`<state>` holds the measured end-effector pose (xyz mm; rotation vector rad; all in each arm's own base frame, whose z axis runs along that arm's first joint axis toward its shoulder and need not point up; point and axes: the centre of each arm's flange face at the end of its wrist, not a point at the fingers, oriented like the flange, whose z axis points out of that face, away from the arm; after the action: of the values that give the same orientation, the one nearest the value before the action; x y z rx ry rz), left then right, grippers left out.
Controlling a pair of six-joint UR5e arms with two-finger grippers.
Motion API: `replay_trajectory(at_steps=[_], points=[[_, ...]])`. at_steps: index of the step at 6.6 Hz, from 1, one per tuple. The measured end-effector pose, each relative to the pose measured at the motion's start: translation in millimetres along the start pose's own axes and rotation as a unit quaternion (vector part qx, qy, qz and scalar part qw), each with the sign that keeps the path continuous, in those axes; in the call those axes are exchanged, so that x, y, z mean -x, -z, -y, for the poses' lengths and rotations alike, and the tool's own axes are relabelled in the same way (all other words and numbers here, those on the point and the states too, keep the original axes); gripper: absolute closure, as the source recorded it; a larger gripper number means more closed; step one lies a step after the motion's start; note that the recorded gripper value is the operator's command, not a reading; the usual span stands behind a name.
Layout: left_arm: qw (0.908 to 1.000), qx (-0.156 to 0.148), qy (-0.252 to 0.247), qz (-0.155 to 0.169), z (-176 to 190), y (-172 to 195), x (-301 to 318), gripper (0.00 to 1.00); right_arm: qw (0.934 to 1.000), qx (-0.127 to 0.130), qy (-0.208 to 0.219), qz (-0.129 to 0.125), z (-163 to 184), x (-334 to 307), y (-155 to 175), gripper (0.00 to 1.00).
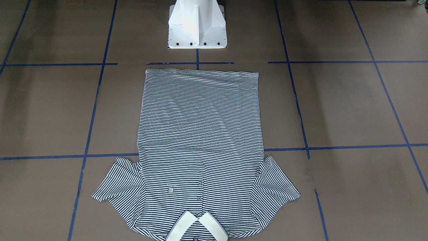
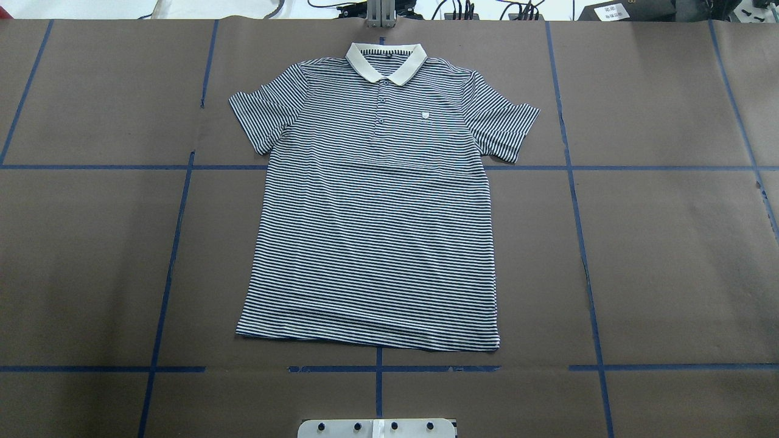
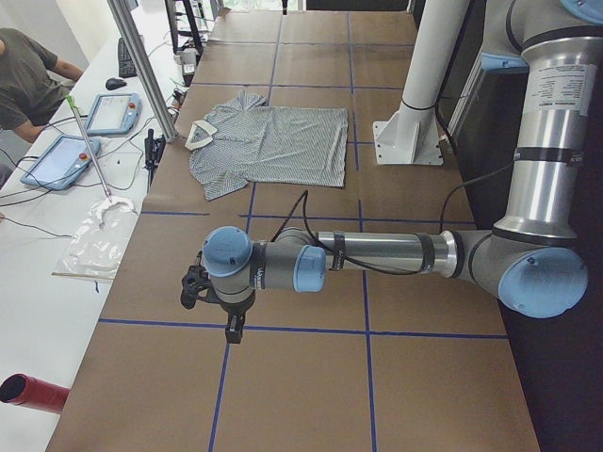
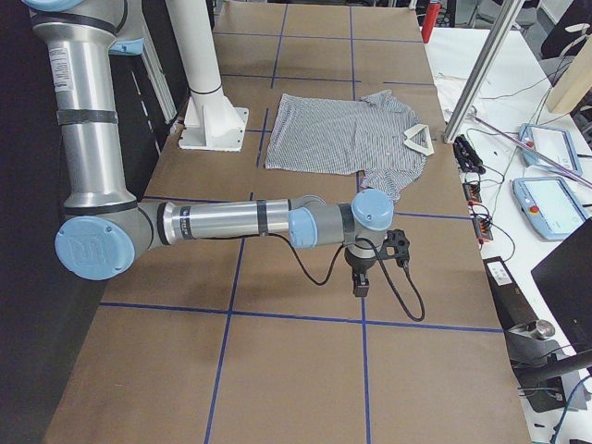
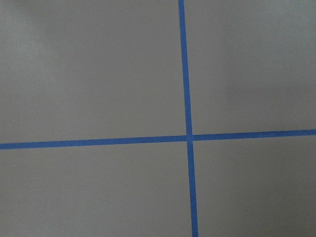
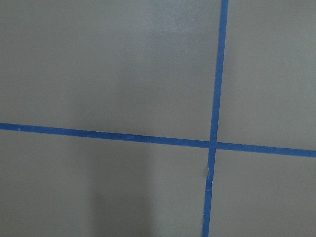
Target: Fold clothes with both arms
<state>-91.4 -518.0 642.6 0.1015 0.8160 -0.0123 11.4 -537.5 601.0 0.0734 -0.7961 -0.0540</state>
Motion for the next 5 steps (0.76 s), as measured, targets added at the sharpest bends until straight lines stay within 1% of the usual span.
replay_trajectory(at_steps=[1,3,4,5], points=[[1.0000,-0.004,-0.006,0.000,1.5,3.5,-5.4,0.00,1.0000,0.003,0.002,0.001,-0.1,2.4,-2.7,0.00],[0.9994,-0.014,-0.033,0.000,4.7,7.6,-26.4,0.00,0.9999,0.013,0.010,0.001,-3.0,8.7,-14.2,0.00],[0.9988,-0.016,-0.047,-0.003,5.1,7.6,-38.7,0.00,0.9996,0.015,0.022,0.001,-4.5,12.7,-22.2,0.00],[0.9978,-0.019,-0.063,-0.006,5.0,7.0,-52.2,0.00,0.9989,0.010,0.046,0.003,0.2,21.5,-35.1,0.00]])
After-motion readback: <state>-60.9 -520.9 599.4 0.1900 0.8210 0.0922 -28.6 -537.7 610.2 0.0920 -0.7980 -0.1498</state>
